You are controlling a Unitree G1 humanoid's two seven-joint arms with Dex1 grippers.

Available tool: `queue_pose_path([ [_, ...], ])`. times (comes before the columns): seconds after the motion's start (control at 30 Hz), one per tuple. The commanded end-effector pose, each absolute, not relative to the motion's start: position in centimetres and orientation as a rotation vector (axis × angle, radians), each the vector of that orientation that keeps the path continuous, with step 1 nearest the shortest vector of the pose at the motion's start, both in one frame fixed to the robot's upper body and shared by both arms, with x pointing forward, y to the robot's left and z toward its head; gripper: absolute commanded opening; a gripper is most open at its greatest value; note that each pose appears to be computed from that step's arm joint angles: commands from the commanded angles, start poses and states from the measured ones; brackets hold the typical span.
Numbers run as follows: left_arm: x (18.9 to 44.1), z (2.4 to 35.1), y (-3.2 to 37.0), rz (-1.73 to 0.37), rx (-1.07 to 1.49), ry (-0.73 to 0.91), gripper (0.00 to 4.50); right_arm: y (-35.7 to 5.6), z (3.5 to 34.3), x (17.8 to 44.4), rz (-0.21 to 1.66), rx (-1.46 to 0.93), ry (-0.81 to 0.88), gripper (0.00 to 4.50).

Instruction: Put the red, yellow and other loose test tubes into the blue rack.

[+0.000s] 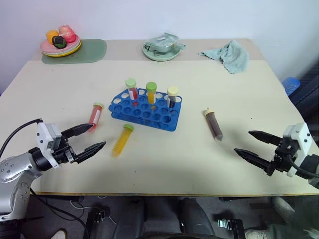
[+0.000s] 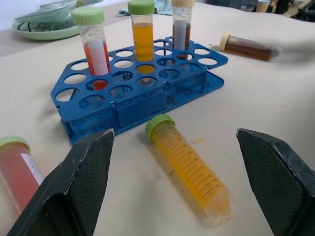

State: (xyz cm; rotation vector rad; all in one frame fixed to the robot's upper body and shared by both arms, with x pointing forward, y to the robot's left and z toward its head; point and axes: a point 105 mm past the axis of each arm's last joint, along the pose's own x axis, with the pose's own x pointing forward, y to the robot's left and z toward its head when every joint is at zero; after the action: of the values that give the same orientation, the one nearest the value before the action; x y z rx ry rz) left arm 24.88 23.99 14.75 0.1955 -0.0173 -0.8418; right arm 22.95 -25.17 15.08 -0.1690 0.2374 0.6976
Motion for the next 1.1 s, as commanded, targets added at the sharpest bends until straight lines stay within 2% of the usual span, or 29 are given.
queue_pose_path([
  [0.03, 24.7, 15.5, 24.5, -0.826, 0.243, -0.045, 4.08, -25.0, 16.3, 23.0, 0.693, -0.217, 0.208, 4.5],
  [0.53, 24.5, 15.4, 23.9, -0.868, 0.167, -0.037, 4.08, -23.7, 16.4, 23.8, 0.684, -0.223, 0.25, 4.5],
  [0.77, 24.4, 15.3, 23.8, -0.879, 0.151, -0.039, 4.08, -25.2, 15.7, 24.7, 0.528, -0.313, 0.308, 4.5],
  [1.1, 24.4, 15.1, 23.4, -0.896, 0.122, -0.04, 4.08, -25.9, 15.8, 26.5, 0.462, -0.337, 0.41, 4.5],
])
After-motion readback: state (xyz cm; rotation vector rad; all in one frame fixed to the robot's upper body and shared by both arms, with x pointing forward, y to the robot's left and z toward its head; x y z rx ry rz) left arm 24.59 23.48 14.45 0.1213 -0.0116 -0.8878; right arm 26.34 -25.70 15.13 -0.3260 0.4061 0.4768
